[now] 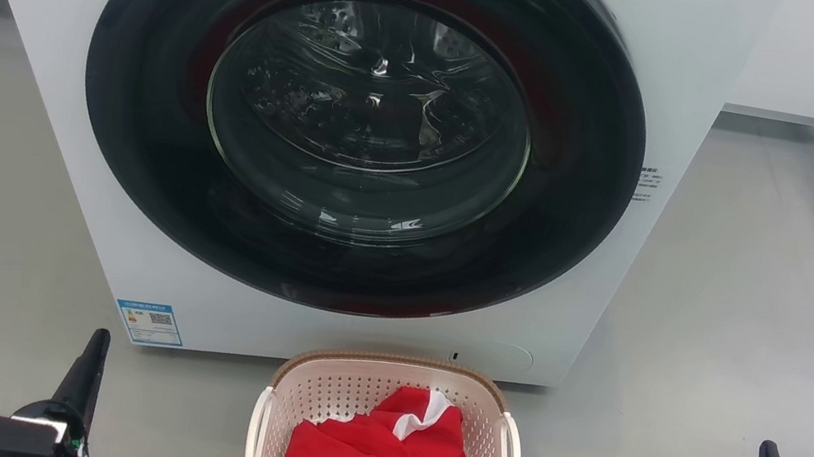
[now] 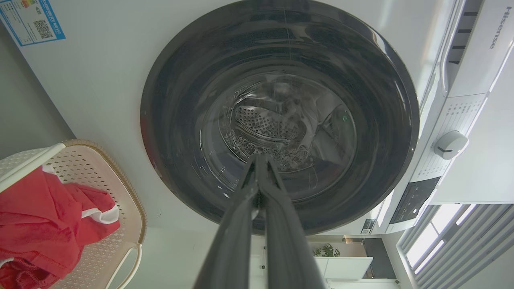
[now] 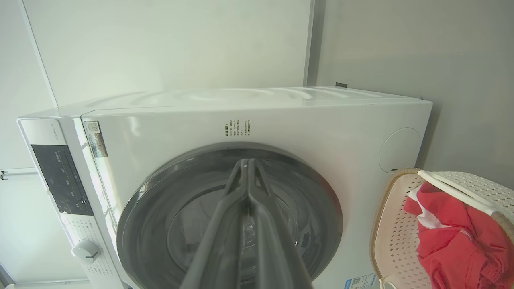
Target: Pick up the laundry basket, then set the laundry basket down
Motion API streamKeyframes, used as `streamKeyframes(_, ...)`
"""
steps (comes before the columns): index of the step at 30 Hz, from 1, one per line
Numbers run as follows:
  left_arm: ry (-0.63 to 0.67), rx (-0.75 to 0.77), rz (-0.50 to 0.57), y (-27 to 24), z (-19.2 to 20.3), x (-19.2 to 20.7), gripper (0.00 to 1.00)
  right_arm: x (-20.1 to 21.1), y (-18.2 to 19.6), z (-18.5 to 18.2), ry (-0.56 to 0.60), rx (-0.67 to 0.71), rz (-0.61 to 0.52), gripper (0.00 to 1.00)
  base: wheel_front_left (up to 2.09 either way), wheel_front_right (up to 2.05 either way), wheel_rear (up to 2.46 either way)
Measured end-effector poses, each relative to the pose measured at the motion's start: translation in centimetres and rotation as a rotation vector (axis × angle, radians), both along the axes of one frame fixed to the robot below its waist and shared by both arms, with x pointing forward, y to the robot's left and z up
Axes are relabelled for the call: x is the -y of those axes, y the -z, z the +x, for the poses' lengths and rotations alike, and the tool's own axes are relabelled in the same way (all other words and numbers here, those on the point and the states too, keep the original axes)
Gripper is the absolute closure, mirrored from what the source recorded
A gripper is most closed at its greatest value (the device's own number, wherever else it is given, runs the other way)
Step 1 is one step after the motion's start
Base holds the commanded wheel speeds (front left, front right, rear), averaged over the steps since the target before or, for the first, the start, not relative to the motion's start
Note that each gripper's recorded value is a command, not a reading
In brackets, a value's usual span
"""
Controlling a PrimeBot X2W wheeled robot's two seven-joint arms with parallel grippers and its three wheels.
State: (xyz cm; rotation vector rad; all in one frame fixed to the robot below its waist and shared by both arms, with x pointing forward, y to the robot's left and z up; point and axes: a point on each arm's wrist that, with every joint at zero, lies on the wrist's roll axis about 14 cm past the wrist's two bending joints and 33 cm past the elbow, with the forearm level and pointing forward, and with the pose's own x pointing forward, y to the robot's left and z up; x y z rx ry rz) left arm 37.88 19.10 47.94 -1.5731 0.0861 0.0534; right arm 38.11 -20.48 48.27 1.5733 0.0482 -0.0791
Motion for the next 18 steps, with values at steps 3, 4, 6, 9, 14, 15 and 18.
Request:
streamKeyframes(3, 0.000, 0.000, 0.000, 0.00, 0.00, 0.01, 1.00, 0.00, 0.00, 0.00, 0.000, 0.000, 0.000, 1.00, 0.00, 0.00, 0.00)
streamKeyframes(4, 0.000, 0.000, 0.000, 0.01, 0.00, 0.01, 1.00, 0.00, 0.00, 0.00, 0.000, 0.000, 0.000, 1.00, 0.00, 0.00, 0.00)
streamKeyframes(6, 0.000, 0.000, 0.000, 0.01, 0.00, 0.01, 1.00, 0.00, 0.00, 0.00, 0.000, 0.000, 0.000, 1.00, 0.00, 0.00, 0.00)
streamKeyframes(9, 0.000, 0.000, 0.000, 0.01, 0.00, 0.01, 1.00, 0.00, 0.00, 0.00, 0.000, 0.000, 0.000, 1.00, 0.00, 0.00, 0.00)
streamKeyframes(14, 0.000, 0.000, 0.000, 0.01, 0.00, 0.01, 1.00, 0.00, 0.00, 0.00, 0.000, 0.000, 0.000, 1.00, 0.00, 0.00, 0.00)
streamKeyframes(15, 0.000, 0.000, 0.000, 0.01, 0.00, 0.01, 1.00, 0.00, 0.00, 0.00, 0.000, 0.000, 0.000, 1.00, 0.00, 0.00, 0.00)
streamKeyframes(18, 0.000, 0.000, 0.000, 0.01, 0.00, 0.01, 1.00, 0.00, 0.00, 0.00, 0.000, 0.000, 0.000, 1.00, 0.00, 0.00, 0.00)
